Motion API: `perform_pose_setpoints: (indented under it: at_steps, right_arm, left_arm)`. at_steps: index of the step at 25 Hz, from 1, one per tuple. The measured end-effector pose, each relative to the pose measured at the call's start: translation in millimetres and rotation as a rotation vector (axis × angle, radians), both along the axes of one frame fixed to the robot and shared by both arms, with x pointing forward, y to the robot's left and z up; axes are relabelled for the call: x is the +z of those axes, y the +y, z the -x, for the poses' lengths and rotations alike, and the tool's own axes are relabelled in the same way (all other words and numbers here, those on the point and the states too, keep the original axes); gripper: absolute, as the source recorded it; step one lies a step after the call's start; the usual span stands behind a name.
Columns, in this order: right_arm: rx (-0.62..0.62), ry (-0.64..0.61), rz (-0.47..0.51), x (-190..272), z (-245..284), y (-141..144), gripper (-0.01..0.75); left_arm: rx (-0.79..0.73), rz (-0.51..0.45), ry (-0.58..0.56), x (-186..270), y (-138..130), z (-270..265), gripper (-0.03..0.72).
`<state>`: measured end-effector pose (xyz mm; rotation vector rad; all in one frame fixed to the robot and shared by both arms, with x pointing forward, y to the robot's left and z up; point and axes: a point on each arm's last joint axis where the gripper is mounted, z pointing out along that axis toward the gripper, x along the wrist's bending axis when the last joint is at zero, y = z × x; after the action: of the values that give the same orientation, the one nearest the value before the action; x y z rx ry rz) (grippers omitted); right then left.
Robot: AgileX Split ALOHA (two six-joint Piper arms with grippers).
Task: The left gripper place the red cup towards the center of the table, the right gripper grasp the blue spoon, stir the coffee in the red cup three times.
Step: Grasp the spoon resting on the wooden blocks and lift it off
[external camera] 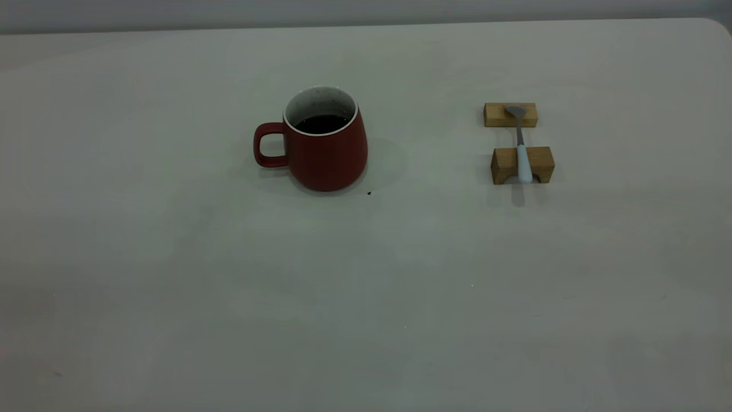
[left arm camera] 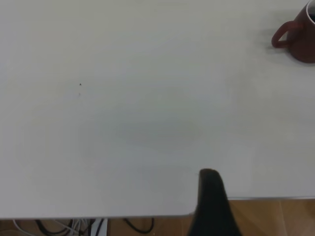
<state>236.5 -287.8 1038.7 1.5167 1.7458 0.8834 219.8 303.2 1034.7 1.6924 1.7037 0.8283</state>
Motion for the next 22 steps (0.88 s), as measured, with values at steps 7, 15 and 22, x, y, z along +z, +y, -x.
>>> perform_pose_setpoints:
  at_steps: [7, 15, 22]
  right_arm:
    - [0.0, 0.0, 0.0, 0.0, 0.0, 0.0, 0.241]
    - [0.0, 0.0, 0.0, 0.0, 0.0, 0.0, 0.241]
    - [0.0, 0.0, 0.0, 0.0, 0.0, 0.0, 0.241]
  left_arm:
    - [0.0, 0.0, 0.0, -2.3, 0.0, -1.9, 0.594]
    - [0.0, 0.0, 0.0, -2.3, 0.0, -1.9, 0.594]
    - [0.0, 0.0, 0.0, -2.3, 0.0, -1.9, 0.594]
